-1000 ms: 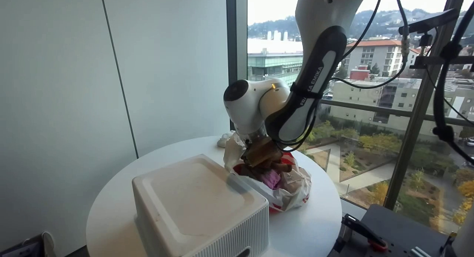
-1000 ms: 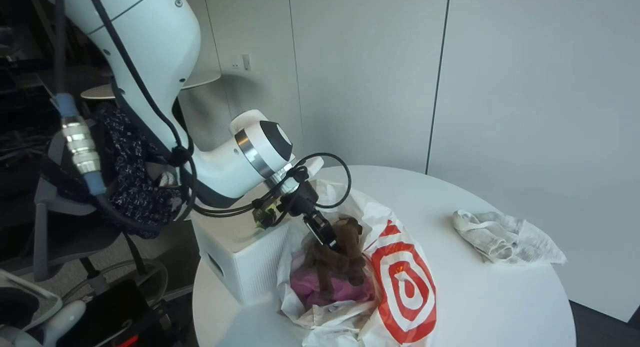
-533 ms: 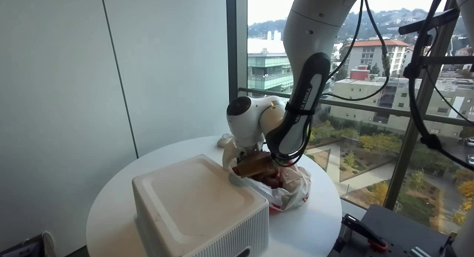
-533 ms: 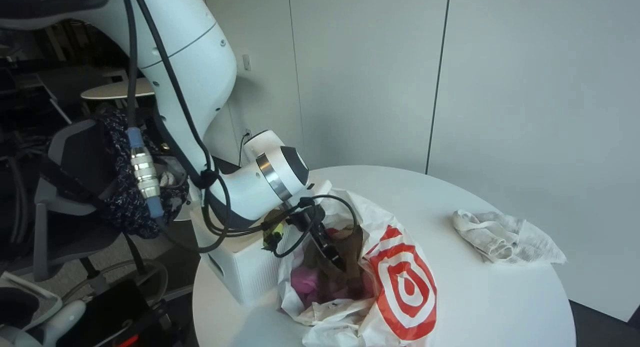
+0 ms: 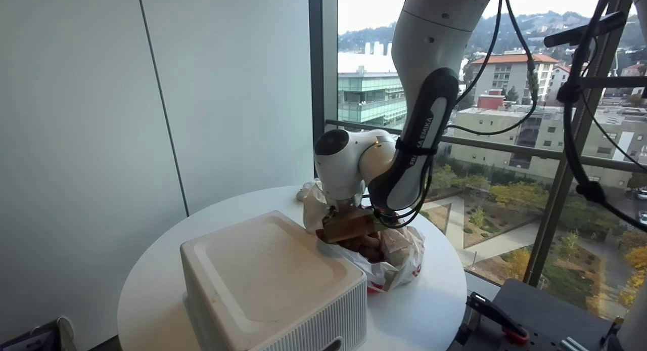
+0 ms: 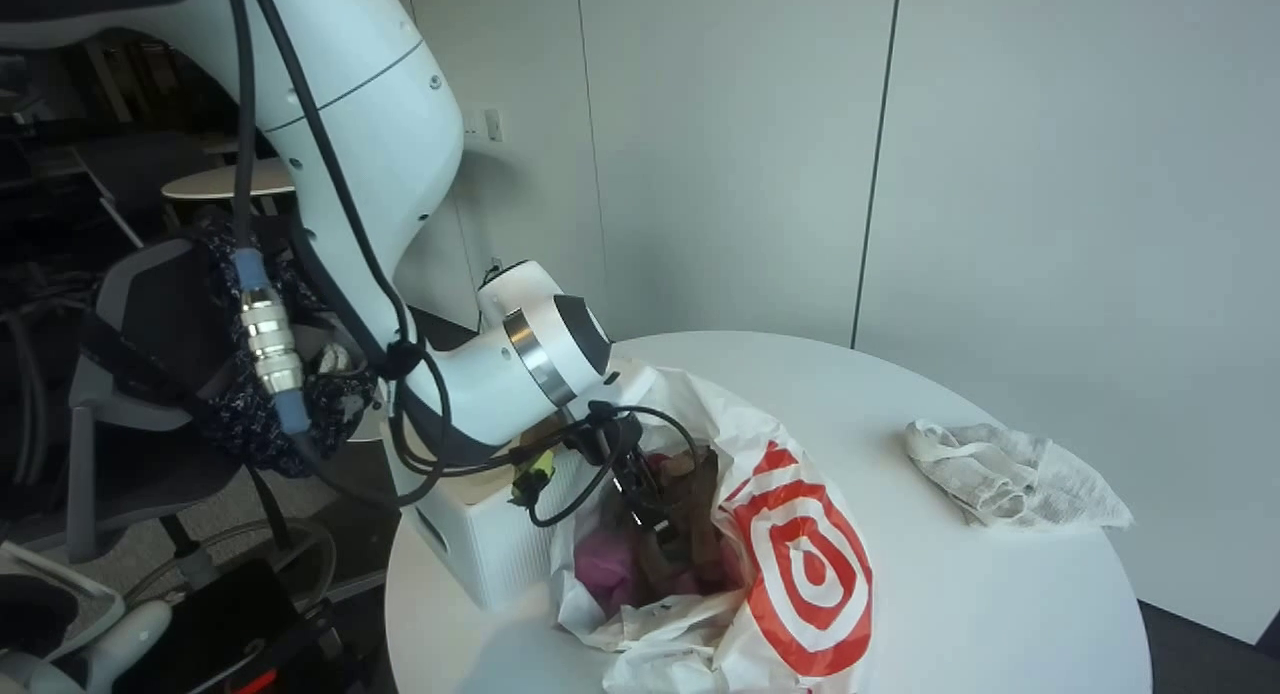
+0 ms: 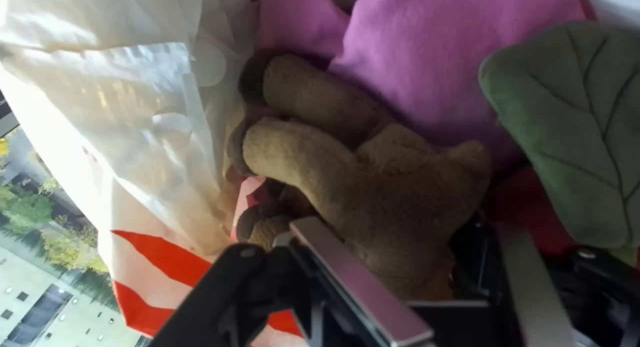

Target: Move all the objects from the basket into the plastic

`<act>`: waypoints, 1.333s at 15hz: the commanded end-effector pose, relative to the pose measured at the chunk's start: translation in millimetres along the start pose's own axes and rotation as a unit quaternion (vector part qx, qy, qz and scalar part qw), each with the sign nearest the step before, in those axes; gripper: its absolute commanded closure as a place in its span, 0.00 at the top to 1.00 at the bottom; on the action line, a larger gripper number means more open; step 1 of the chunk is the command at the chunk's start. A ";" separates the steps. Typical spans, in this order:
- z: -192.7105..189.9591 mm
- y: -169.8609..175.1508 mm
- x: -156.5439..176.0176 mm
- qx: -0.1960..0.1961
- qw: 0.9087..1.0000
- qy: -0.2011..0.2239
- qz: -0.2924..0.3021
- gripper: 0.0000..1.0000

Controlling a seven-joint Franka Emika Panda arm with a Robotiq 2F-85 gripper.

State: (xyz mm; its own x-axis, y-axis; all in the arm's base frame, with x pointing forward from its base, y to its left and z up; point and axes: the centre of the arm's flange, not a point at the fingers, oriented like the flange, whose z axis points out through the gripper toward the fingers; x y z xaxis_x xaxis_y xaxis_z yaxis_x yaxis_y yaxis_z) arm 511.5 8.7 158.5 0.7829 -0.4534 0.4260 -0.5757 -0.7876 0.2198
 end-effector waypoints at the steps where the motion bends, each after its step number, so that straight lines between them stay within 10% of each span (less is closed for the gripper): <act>1: -72.8 11.5 5.1 0.000 0.999 0.015 0.036 0.96; 9: -123.4 84.9 -24.9 -0.115 0.987 0.011 0.112 1.00; 20: -44.7 100.4 -56.8 -0.093 0.989 -0.017 0.110 1.00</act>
State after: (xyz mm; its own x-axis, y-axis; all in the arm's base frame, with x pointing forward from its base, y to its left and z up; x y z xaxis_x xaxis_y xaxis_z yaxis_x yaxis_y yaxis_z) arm 390.7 -8.7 221.5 0.6475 -0.6115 0.4548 -0.7589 -0.5715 0.3122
